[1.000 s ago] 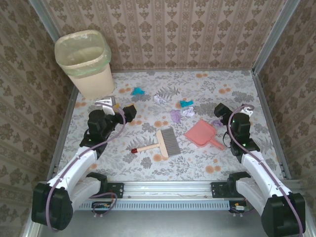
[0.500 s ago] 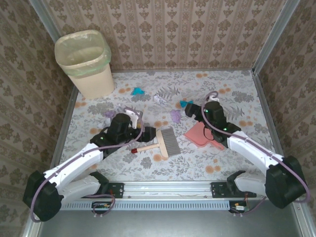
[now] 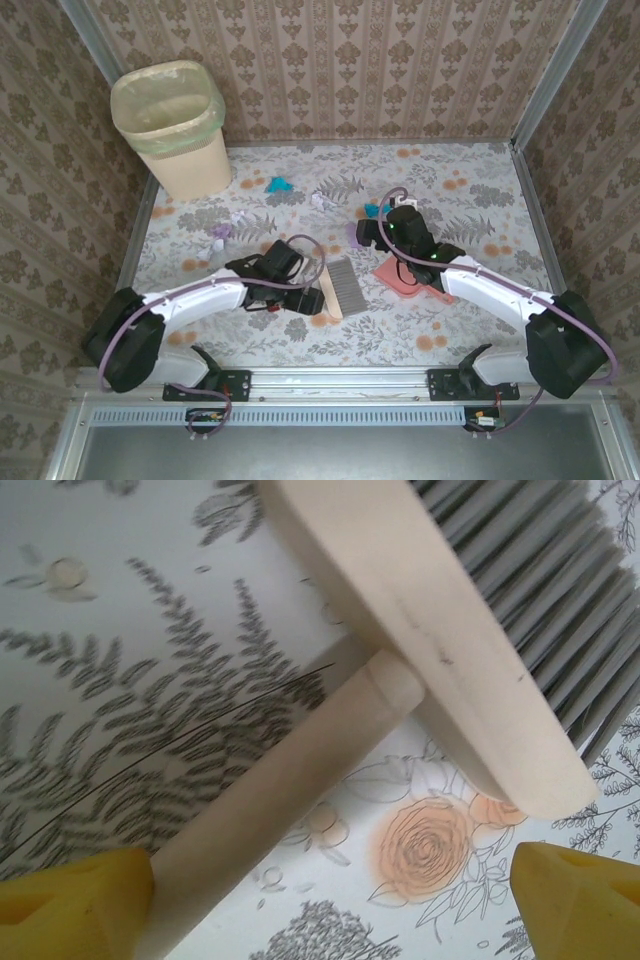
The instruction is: Sweep away the paper scraps from the table
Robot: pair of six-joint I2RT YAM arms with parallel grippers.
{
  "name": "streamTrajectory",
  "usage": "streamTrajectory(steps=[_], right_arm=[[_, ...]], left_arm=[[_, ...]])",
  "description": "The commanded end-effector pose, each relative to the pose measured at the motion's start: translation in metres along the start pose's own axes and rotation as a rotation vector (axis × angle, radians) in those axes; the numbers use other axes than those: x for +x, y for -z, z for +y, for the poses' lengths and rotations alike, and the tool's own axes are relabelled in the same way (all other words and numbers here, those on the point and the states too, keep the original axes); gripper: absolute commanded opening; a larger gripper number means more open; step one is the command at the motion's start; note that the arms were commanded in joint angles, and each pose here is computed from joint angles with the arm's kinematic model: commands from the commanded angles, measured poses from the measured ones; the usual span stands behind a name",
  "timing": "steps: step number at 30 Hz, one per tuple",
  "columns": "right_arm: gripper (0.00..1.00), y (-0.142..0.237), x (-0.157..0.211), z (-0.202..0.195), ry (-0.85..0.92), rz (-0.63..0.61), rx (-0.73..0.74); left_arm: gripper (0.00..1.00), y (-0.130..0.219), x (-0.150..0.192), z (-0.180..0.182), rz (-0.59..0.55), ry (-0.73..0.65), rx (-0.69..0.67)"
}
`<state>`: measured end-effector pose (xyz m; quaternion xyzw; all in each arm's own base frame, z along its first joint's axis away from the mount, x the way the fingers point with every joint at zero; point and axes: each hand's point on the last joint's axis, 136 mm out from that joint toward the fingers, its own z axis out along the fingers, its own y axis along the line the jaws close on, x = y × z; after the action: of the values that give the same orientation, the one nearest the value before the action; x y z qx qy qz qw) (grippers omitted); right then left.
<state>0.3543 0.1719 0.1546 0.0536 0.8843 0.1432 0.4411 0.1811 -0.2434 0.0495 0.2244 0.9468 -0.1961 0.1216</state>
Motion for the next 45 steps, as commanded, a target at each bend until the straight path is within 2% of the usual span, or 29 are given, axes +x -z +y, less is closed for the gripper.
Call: streamTrajectory(steps=[1, 9, 13, 16, 26, 31, 39, 45], right_arm=[[0.96, -0.002, -0.003, -0.004, 0.02, 0.001, 0.045], [0.96, -0.003, -0.003, -0.006, 0.024, -0.006, 0.057], [0.96, -0.003, -0.003, -0.007, 0.023, -0.009, 0.062], [0.95, -0.003, -0.003, -0.008, 0.021, -0.011, 0.065], [0.95, -0.002, -0.003, -0.012, 0.012, -0.02, 0.084], [0.95, -0.001, -0.004, -0.015, 0.008, -0.026, 0.096], [0.96, -0.002, -0.003, -0.02, -0.007, -0.028, 0.106], [0.96, 0.0, -0.005, -0.021, -0.013, -0.035, 0.109]], left_arm=[[0.91, -0.01, 0.008, 0.002, 0.068, -0.085, -0.077], [0.86, -0.023, 0.019, 0.0, 0.136, -0.146, -0.12], [0.8, -0.022, 0.02, -0.004, 0.13, -0.181, -0.126], [0.7, -0.02, 0.016, -0.004, 0.109, -0.188, -0.149], [0.55, -0.025, 0.016, 0.002, 0.101, -0.211, -0.231], [0.51, -0.031, 0.018, 0.011, 0.109, -0.176, -0.291], [0.32, -0.033, 0.01, 0.014, 0.06, -0.138, -0.322], [0.24, -0.033, 0.002, 0.012, 0.014, -0.105, -0.322]])
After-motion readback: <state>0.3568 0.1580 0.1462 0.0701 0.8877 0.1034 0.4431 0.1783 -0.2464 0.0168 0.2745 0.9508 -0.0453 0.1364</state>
